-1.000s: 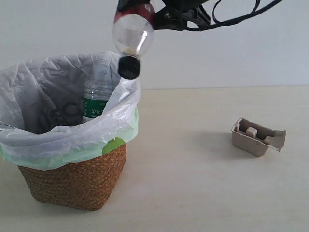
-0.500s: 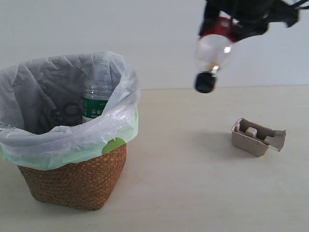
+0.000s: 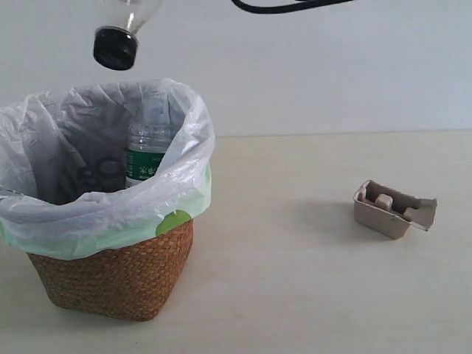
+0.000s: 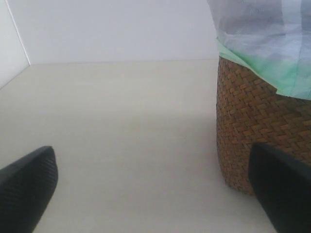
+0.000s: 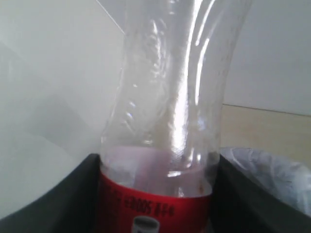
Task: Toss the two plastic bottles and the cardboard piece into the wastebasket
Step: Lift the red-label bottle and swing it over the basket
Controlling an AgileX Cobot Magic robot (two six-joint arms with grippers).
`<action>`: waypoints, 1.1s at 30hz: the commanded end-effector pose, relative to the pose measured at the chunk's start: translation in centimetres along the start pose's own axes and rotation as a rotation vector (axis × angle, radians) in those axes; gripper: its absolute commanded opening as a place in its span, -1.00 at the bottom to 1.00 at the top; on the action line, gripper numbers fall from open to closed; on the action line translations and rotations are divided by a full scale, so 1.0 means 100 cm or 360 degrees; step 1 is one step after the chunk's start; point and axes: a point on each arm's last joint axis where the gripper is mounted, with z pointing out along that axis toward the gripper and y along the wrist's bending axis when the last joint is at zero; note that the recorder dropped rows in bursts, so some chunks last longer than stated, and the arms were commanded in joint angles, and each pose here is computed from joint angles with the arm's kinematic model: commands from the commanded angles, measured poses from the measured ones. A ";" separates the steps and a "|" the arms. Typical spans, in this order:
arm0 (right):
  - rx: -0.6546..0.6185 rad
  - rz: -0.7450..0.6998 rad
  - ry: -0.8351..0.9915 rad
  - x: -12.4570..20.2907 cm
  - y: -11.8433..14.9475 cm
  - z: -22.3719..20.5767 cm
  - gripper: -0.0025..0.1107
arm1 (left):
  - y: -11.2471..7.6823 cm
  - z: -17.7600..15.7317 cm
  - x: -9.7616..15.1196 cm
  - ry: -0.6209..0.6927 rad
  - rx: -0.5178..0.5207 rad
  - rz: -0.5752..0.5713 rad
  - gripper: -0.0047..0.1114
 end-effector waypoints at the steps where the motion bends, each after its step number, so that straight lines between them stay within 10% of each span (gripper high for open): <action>1: 0.0200 -0.0273 0.0076 0.001 -0.012 -0.004 -0.96 | 0.000 -0.001 -0.002 -0.0021 -0.0004 -0.0018 0.94; 11: 0.1635 -0.0419 0.0364 0.002 -0.077 -0.052 -0.96 | 0.000 -0.001 -0.002 -0.0021 -0.0004 -0.0018 0.94; 17: 0.1888 -0.0381 0.0366 -0.001 -0.081 -0.069 -0.96 | 0.000 -0.001 -0.002 -0.0021 -0.0004 -0.0018 0.94; 21: 0.1561 -0.0124 0.0384 0.010 -0.071 -0.053 -0.96 | 0.000 -0.001 -0.002 -0.0021 -0.0004 -0.0018 0.94; 27: 0.0247 0.0211 0.0183 0.005 -0.001 -0.012 -0.86 | 0.000 -0.001 -0.002 -0.0021 -0.0004 -0.0018 0.94; 30: -0.0087 0.0261 0.0040 -0.003 0.017 -0.003 -0.26 | 0.000 -0.001 -0.002 -0.0021 -0.0004 -0.0018 0.94; 33: -0.0080 0.0198 0.0082 -0.004 0.017 0.003 0.88 | 0.000 -0.001 -0.002 -0.0021 -0.0004 -0.0018 0.94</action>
